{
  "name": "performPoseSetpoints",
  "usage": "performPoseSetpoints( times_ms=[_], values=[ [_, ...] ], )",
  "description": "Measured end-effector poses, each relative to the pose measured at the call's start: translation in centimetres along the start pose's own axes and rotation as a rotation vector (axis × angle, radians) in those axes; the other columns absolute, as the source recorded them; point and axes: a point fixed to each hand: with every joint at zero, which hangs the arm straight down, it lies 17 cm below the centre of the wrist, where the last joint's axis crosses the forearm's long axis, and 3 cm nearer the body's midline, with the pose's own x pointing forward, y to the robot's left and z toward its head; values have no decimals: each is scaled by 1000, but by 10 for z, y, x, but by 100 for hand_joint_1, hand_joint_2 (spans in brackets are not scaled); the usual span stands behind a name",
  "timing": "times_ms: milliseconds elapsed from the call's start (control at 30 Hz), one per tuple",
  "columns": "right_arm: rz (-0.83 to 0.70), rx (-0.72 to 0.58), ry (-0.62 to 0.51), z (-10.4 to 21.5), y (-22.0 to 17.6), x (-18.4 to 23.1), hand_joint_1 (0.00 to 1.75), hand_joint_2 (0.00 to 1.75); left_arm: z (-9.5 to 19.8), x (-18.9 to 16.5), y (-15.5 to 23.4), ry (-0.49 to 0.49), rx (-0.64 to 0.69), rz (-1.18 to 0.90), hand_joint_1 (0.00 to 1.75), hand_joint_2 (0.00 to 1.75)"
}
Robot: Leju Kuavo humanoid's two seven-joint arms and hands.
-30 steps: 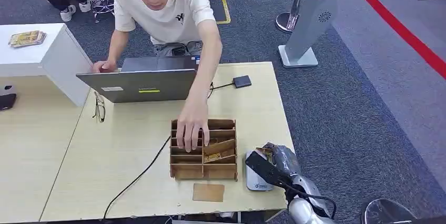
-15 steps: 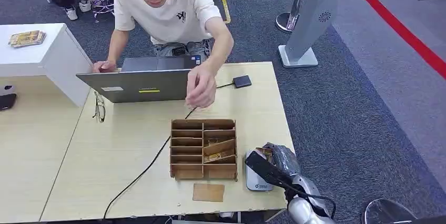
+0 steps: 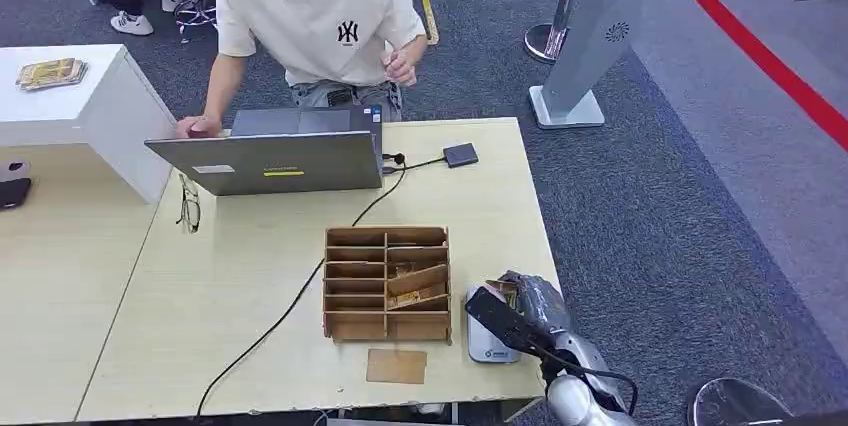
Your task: Pass the card to the sensor for recognition and then transmit it.
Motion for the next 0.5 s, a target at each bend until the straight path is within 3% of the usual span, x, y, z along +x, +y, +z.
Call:
performPoseSetpoints(
  times_ms=[500],
  values=[
    [-2, 1, 0, 0, 1, 1, 175, 175, 0, 1, 0, -1, -1, 1, 0, 0]
  ],
)
